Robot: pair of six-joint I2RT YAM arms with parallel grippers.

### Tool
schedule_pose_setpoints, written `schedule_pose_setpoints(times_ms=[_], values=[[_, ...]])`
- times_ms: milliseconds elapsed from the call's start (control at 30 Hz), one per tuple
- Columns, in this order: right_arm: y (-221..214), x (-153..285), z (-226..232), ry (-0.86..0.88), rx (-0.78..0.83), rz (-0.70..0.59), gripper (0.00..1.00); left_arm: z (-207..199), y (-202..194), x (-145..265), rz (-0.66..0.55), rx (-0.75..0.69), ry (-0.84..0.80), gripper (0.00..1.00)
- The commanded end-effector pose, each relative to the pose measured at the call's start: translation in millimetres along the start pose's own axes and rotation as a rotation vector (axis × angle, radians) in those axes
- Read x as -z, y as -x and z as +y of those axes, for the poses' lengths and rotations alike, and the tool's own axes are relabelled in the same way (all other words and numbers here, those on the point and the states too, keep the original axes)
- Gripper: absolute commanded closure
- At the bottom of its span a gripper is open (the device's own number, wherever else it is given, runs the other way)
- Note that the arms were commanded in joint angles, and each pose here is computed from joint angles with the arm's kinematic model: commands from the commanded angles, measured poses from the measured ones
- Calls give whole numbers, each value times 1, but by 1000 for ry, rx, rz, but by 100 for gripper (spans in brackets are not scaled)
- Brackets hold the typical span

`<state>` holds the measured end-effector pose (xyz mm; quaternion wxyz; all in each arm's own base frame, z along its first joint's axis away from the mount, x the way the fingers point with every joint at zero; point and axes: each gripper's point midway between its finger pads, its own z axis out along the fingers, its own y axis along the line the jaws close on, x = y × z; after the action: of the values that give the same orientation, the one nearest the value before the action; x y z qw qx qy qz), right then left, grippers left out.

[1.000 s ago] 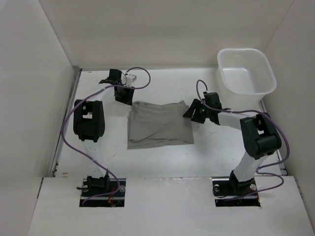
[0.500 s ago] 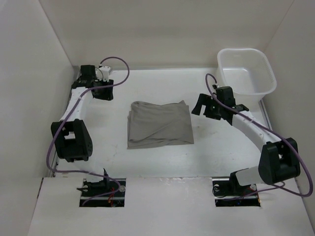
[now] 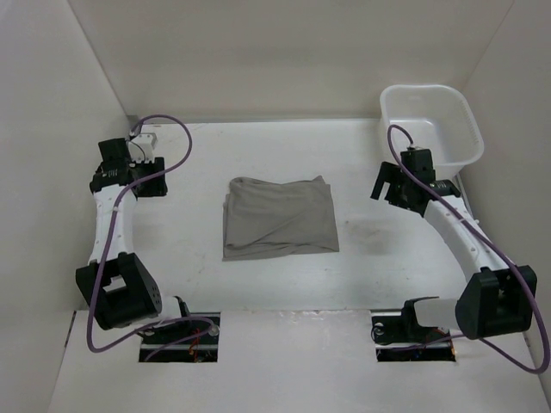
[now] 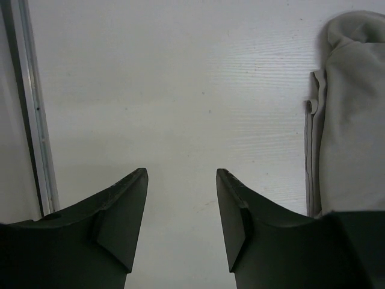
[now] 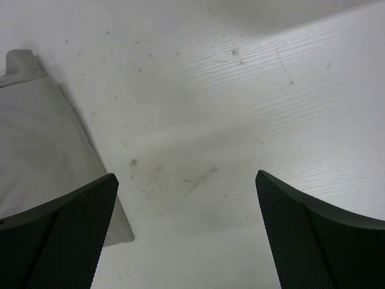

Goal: Fold and stack the trousers
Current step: Fold the trousers

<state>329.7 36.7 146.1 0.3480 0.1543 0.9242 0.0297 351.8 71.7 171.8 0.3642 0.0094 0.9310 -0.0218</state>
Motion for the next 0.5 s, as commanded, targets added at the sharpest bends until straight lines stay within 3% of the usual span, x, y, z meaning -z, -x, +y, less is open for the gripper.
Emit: schedule_pose_setpoints(times_ms=[0, 467], values=[[19, 12, -4, -21, -21, -58, 0, -2, 7, 12, -56, -1, 6, 52], [22, 20, -24, -44, -57, -92, 0, -2, 7, 13, -59, 5, 8, 51]])
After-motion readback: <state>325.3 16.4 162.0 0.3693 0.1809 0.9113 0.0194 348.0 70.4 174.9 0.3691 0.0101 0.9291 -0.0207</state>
